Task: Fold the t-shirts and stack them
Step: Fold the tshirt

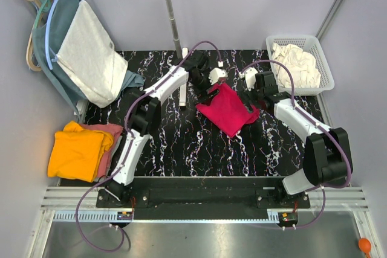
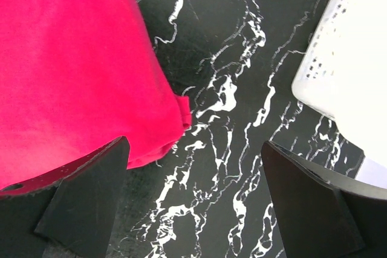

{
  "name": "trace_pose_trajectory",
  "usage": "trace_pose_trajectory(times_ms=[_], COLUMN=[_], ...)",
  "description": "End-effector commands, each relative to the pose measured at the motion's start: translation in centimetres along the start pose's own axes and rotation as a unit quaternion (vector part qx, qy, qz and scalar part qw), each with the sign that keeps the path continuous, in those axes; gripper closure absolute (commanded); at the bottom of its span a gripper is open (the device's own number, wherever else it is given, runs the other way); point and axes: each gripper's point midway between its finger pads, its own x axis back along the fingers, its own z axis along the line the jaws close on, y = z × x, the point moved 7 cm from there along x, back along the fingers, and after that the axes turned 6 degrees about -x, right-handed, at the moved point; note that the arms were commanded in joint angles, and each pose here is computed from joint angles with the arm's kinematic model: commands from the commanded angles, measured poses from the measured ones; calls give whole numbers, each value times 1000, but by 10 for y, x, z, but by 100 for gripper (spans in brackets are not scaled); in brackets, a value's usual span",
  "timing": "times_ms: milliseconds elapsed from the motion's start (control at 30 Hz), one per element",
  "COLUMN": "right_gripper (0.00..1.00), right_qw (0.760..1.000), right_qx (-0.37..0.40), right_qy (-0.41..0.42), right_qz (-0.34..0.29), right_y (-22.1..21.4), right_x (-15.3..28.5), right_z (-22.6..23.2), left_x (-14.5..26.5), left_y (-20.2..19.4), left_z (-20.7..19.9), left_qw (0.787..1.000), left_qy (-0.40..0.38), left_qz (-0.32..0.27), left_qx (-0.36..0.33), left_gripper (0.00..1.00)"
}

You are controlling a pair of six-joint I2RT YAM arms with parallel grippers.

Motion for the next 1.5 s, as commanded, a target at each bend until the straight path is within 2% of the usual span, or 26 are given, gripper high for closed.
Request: trace_pose_trajectory(times_ms=[0, 233, 667, 1000, 1300, 1467], right_gripper=[0, 0, 0, 0, 0, 0], right_qw=[999, 998, 998, 998, 997, 998], right_qx=[-12, -16, -13, -11, -7, -8], right_qy=[12, 34, 53, 62, 62, 60], right_qz=[-37, -41, -22, -26, -34, -32], right_y=[12, 20, 15, 16, 14, 11], right_x=[13, 14, 2, 4, 13, 15], right_z=[1, 4, 12, 16, 17, 17], left_x=[-5, -14, -40, -50, -49, -43], left_y=[1, -6, -21, -33, -37, -53], left_z=[4, 6, -8, -57, -76, -111], left_qw=[1000, 1000, 997, 989, 981, 970], left_qy=[-9, -11, -69, -137, -169, -208], left_qz=[-10, 1, 12, 60, 83, 112], left_qx=[-4, -2, 21, 20, 36, 50], left_gripper=[1, 1, 1, 1, 1, 1])
